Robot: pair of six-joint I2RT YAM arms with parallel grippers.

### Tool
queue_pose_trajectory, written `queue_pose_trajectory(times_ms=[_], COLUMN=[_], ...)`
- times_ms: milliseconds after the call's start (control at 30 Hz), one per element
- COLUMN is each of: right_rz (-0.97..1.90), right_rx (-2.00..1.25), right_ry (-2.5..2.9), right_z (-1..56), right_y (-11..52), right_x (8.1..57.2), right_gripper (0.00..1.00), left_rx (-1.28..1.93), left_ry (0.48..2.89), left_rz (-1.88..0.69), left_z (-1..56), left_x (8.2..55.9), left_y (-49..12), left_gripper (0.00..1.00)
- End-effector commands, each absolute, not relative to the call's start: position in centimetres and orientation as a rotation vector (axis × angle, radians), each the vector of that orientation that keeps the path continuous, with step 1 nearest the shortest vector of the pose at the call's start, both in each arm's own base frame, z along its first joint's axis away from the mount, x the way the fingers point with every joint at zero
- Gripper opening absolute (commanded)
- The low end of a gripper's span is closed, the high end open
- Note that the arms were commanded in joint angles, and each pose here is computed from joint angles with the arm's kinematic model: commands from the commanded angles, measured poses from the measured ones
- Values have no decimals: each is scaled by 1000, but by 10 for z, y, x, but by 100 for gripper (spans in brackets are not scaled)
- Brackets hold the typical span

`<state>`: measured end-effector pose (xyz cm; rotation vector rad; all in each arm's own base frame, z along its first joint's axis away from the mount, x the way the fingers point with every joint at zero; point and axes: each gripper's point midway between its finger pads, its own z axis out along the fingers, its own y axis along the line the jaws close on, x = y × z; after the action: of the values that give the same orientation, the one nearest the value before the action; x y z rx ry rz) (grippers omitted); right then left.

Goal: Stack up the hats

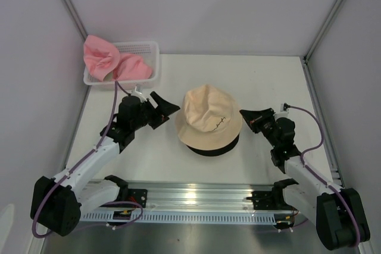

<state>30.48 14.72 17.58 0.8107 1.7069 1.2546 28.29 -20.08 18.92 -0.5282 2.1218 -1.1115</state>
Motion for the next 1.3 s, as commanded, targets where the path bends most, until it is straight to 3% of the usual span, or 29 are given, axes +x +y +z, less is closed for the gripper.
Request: queue_pose_trajectory(times_ms=[0, 367, 733, 900, 933, 967, 1100, 1267], right_rz=[1235, 1116, 1114, 1107, 1105, 1102, 1045, 963], right_rx=[772, 805, 814, 810, 807, 803, 793, 752], right_ry=[1661, 1675, 1700, 1697, 1704, 1705, 1757, 1846], right_z=[190, 177, 169, 169, 168, 168, 156, 133], right_y=[145, 128, 131, 131, 132, 132, 130, 129], right_x=[310, 297, 297, 296, 296, 296, 294, 286], right_gripper=[0, 0, 0, 0, 0, 0, 0, 0], left_rx=[-645, -732, -734, -707, -702, -696, -671, -679], left_ry=[2123, 2042, 2101, 2095, 2090, 2081, 2076, 2132], left_rz=[-1120, -1378, -1483, -1500, -1494, -1488, -1341, -900], left_z=[178, 171, 158, 164, 165, 168, 166, 144], left_x=[290, 279, 274, 273, 273, 274, 281, 290], left_y=[-196, -212, -232, -238, -238, -237, -224, -184], left_gripper=[83, 64, 60, 30, 12, 1, 1, 1])
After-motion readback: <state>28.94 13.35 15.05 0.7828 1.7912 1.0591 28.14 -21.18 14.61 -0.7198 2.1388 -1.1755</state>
